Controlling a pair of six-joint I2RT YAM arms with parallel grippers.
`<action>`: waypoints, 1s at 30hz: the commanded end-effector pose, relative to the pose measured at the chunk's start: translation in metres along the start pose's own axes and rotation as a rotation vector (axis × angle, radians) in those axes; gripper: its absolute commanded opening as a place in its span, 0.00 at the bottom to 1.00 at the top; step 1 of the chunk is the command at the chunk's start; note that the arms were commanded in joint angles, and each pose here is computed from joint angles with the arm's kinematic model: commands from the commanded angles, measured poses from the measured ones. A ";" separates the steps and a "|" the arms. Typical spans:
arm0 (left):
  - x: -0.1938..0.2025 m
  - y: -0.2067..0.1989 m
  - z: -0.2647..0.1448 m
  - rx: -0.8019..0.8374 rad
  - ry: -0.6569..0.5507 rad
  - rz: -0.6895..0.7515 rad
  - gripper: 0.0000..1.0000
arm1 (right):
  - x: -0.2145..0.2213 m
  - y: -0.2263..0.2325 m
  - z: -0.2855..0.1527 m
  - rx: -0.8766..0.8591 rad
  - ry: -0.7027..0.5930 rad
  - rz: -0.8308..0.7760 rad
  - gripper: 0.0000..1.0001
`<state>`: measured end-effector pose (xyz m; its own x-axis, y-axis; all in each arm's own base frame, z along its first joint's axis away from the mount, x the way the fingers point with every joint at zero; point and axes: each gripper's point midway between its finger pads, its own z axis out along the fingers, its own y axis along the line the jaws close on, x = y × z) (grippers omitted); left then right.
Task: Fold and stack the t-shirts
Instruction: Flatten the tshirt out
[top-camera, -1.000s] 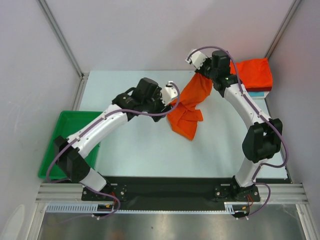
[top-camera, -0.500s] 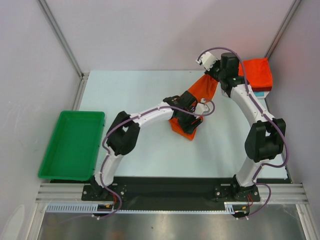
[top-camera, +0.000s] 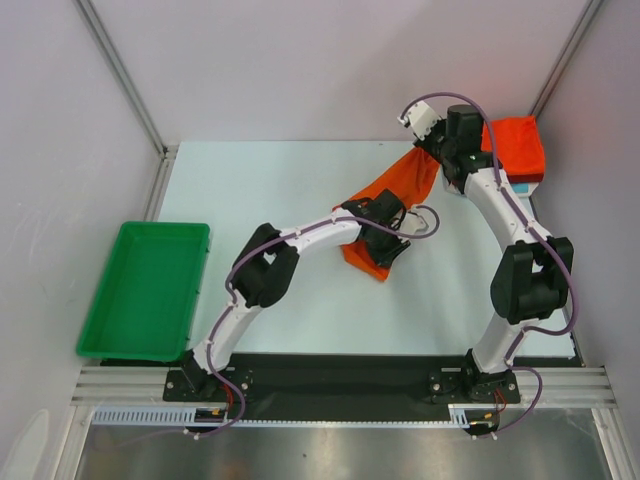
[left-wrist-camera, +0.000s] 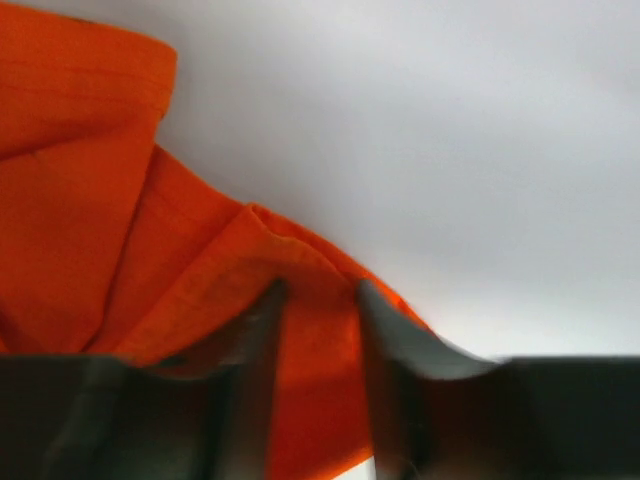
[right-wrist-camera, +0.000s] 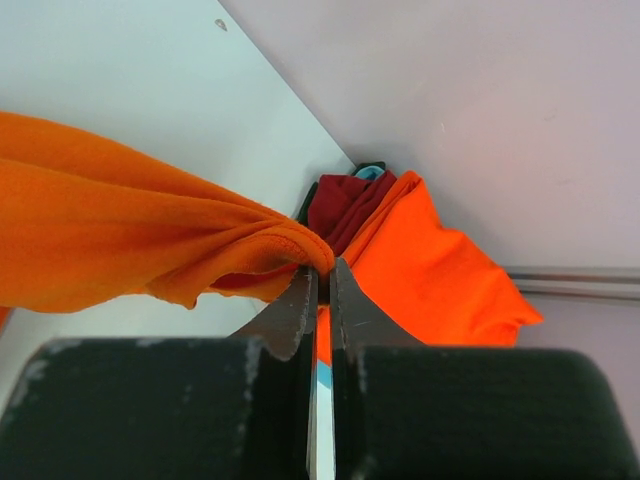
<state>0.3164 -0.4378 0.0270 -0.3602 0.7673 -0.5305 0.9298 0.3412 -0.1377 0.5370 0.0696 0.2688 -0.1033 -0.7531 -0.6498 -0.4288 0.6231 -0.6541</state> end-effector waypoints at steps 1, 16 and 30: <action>-0.004 -0.003 0.004 -0.002 0.001 0.034 0.32 | -0.017 -0.026 -0.008 0.063 -0.047 0.031 0.00; 0.006 0.044 -0.277 -0.533 -0.305 0.211 0.00 | -0.051 -0.048 -0.115 0.069 -0.138 0.190 0.00; 0.034 0.039 -0.418 -0.910 -0.493 0.228 0.00 | -0.087 -0.008 -0.274 -0.011 -0.340 0.426 0.00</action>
<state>0.2842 -0.1838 0.3475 0.0898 0.5964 -0.7977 0.5872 0.6152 0.5261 0.2805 0.0651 0.4852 0.1871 -0.3778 -0.9068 -0.3528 0.8357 -0.4209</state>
